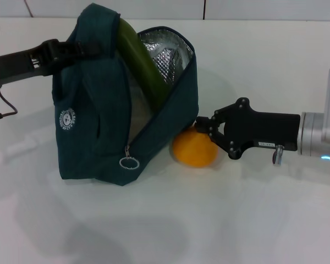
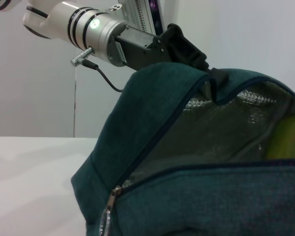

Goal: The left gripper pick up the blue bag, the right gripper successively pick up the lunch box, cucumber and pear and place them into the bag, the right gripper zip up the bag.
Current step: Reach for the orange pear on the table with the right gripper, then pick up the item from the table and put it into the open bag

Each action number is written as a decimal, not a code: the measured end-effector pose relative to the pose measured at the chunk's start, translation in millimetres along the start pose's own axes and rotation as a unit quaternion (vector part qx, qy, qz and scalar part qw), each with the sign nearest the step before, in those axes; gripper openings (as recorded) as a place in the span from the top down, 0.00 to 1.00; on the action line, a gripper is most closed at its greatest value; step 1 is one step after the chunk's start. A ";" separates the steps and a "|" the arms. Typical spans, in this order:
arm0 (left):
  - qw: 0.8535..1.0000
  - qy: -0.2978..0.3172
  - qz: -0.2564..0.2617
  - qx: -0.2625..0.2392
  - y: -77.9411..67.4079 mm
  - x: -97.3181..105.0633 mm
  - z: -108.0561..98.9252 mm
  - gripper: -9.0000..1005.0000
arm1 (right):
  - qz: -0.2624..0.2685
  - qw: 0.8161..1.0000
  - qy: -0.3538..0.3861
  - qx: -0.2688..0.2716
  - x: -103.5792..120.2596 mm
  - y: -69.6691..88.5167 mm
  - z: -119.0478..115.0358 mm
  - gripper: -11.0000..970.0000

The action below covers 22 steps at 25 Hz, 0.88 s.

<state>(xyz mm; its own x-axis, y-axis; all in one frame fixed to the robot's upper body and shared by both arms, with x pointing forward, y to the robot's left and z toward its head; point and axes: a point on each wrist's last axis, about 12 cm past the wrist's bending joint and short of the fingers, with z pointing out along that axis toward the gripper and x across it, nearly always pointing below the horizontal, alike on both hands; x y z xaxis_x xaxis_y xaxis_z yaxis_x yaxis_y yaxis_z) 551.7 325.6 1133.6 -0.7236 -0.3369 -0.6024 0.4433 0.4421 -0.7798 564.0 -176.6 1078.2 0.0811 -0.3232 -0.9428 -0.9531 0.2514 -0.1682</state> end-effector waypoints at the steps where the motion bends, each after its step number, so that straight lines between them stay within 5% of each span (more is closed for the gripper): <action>1: 1.000 0.000 0.000 0.000 0.0 0.0 0.0 0.92 | 0.000 1.000 0.000 0.001 0.0 -0.3 -0.1 0.95; 22: 1.000 -0.001 -0.001 -0.001 0.5 0.6 -1.7 0.92 | -0.008 0.986 -0.160 0.049 -43.0 -27.5 -51.4 0.94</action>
<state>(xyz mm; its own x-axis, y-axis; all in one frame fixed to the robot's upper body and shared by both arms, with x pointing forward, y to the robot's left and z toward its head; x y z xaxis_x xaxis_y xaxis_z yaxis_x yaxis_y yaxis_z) 550.6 327.0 1133.1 -0.7231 -0.3402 -0.6011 0.4408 0.4427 -0.7808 571.8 -216.5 1138.2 0.1984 -0.0273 -0.9797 -0.9194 0.3413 -0.1957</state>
